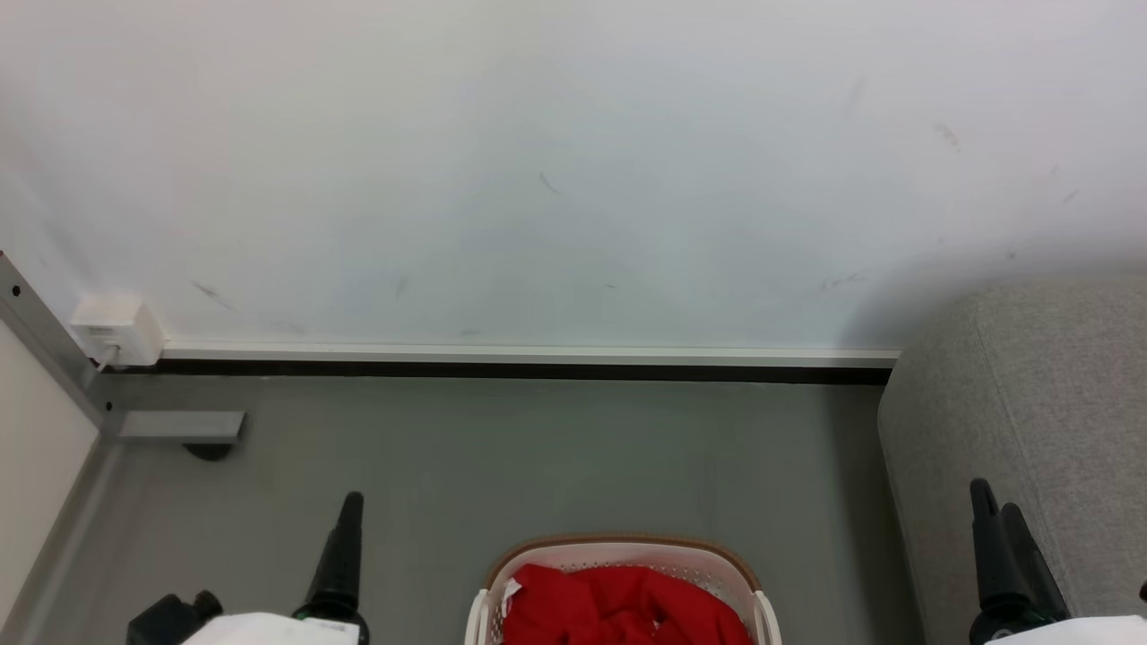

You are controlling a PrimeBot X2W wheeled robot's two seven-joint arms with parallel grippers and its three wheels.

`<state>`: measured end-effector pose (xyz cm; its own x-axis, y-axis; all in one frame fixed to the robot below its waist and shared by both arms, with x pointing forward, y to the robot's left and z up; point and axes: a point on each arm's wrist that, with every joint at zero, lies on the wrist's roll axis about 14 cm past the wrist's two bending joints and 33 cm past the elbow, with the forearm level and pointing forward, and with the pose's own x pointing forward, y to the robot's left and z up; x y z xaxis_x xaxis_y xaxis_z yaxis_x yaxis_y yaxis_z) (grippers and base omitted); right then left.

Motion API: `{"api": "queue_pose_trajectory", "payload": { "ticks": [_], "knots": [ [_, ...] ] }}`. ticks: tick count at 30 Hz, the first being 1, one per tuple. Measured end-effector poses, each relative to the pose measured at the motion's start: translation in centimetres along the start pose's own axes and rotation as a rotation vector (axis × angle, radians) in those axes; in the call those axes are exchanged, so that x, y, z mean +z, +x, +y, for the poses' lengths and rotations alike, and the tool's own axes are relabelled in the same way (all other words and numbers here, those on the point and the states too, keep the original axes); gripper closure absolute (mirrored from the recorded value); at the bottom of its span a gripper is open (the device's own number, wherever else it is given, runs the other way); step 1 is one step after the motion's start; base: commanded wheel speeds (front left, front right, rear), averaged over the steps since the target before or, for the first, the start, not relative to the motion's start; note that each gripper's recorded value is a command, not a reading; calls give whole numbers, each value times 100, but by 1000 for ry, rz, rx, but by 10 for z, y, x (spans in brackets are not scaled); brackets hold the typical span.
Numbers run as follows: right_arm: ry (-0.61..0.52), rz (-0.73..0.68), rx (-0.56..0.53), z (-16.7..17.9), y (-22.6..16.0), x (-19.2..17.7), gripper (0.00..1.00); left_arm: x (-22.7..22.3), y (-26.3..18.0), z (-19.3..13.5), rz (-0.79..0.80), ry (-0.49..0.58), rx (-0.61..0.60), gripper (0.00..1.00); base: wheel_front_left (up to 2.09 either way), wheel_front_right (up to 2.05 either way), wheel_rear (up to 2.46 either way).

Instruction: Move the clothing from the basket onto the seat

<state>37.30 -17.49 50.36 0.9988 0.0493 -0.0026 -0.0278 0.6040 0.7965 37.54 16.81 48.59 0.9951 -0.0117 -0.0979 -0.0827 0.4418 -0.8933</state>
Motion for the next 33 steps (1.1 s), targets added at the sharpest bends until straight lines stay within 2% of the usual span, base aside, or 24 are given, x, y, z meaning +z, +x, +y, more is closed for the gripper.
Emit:
{"api": "queue_pose_trajectory", "payload": {
  "ticks": [9,18,21,33],
  "knots": [
    [-213,38,30,4,-3,-10,0,-7,-3,-1,5,220,4,0,0,0,0],
    [-348,60,42,3,-5,-18,0,-10,-4,-8,-4,381,-14,0,0,0,0],
    [-405,69,46,1,-6,-21,0,-10,-5,-12,-15,467,-23,0,0,0,0],
    [-524,81,61,-1,-9,-28,0,0,-6,-14,-66,615,-34,0,0,0,0]
  ]
}}
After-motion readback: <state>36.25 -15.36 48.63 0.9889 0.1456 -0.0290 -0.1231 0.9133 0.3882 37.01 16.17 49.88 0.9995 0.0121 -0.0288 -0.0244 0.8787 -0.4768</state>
